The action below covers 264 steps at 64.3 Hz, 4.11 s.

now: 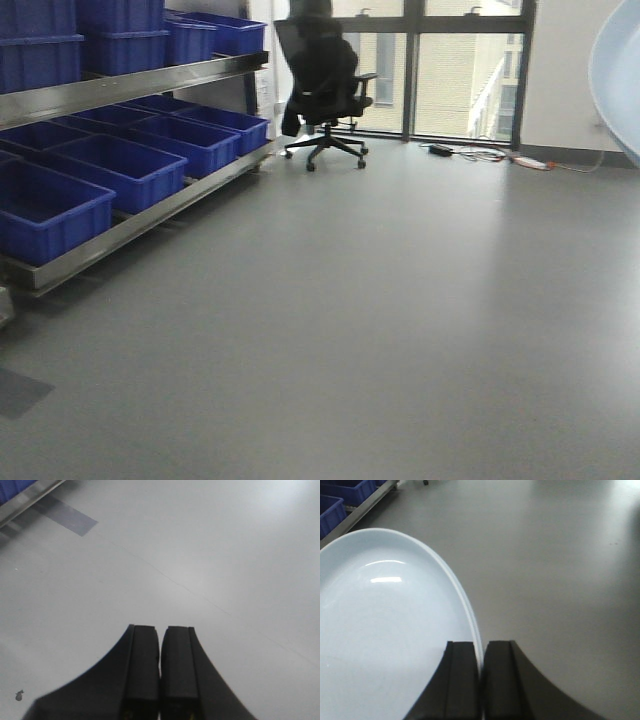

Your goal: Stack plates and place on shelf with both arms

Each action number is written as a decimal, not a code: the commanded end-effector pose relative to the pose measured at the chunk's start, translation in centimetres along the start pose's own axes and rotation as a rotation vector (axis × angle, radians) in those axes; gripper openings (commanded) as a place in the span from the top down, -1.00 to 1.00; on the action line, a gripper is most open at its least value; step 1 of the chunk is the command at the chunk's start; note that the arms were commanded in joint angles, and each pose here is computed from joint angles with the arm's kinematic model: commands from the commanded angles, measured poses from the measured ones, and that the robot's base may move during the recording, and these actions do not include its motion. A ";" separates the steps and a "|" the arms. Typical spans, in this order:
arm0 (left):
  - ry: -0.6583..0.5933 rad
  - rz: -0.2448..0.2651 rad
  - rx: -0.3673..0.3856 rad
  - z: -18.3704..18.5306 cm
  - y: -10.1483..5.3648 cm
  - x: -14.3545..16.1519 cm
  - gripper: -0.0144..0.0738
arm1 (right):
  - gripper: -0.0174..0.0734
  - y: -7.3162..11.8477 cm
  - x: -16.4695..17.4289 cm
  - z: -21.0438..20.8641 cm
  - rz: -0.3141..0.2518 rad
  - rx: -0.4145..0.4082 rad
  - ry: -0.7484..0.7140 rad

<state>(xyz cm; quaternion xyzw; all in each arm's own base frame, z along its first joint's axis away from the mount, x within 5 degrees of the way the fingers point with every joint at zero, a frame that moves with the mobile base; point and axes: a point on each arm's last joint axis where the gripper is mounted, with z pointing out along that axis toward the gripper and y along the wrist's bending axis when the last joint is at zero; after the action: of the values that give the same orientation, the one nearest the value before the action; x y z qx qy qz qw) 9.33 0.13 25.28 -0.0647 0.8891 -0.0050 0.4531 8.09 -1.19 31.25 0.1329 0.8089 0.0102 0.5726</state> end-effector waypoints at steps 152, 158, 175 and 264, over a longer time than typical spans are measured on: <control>-0.085 -0.007 0.028 -0.5 -0.3 -1.4 0.45 | 0.50 0.3 -1.7 -0.5 -0.004 -0.021 -0.121; -0.085 -0.007 0.028 -0.5 -0.3 -1.4 0.45 | 0.50 0.3 -1.7 -0.5 -0.004 -0.021 -0.121; -0.085 -0.007 0.028 -0.5 -0.3 -1.4 0.45 | 0.50 0.3 -1.7 -0.5 -0.004 -0.021 -0.121; -0.085 -0.007 0.028 -0.5 -0.3 -1.4 0.45 | 0.50 0.5 -2.4 -0.6 -0.004 -0.039 -0.195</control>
<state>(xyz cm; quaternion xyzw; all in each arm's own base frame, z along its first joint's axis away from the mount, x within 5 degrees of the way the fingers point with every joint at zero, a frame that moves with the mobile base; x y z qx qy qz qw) 9.33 0.13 25.28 -0.0647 0.8891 -0.0050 0.4531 8.17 -1.19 31.48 0.1306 0.8014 0.0105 0.5837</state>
